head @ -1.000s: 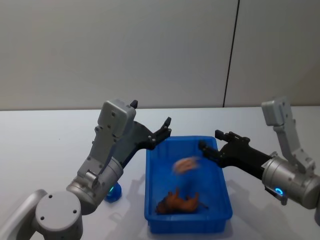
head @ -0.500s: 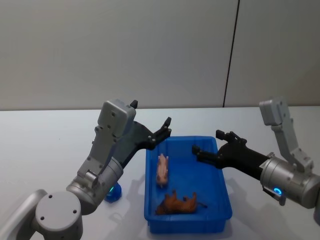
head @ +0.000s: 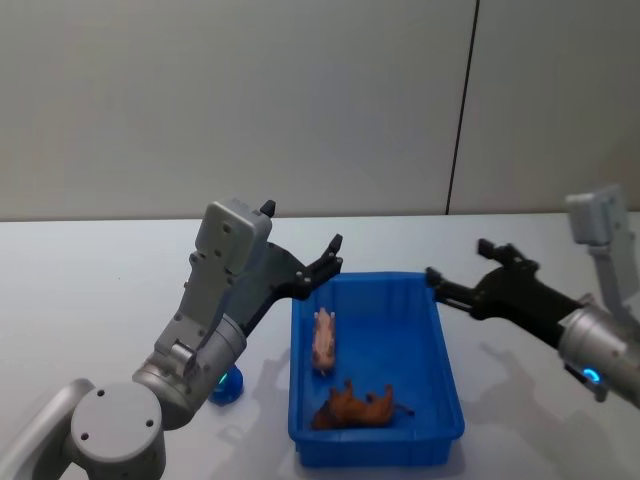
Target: Pick up the two dolls from the table and place them into the box.
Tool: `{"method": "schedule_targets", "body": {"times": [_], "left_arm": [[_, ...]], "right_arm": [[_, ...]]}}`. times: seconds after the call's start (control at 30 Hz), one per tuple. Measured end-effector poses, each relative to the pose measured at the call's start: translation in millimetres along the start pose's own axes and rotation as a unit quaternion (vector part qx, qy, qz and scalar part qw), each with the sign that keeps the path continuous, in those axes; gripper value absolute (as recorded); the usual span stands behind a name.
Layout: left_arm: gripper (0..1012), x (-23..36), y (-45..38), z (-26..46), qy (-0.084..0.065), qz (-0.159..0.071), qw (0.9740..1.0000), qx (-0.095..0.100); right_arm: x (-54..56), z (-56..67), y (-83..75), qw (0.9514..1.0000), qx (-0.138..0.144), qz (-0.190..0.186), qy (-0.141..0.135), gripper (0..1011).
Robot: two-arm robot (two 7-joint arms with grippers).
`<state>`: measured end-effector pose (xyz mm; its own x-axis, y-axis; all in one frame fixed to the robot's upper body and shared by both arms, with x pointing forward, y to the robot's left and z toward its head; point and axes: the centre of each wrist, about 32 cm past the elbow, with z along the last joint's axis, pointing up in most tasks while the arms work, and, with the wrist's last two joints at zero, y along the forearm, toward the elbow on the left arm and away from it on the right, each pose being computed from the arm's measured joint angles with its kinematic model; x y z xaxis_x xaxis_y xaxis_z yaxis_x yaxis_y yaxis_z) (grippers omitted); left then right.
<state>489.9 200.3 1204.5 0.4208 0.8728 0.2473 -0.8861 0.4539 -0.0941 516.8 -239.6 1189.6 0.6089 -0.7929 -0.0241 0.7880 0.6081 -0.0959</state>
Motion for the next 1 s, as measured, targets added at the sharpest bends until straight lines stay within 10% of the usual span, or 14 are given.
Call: {"method": "schedule_targets", "body": {"times": [1.0], "left_arm": [[1003, 3.1, 2.5, -1.1, -0.003, 0.001, 1.0, -0.007]], "right_arm": [[4.4, -21.7, -65.8, 0.9808, 0.05, -0.188, -0.009, 1001]]}}
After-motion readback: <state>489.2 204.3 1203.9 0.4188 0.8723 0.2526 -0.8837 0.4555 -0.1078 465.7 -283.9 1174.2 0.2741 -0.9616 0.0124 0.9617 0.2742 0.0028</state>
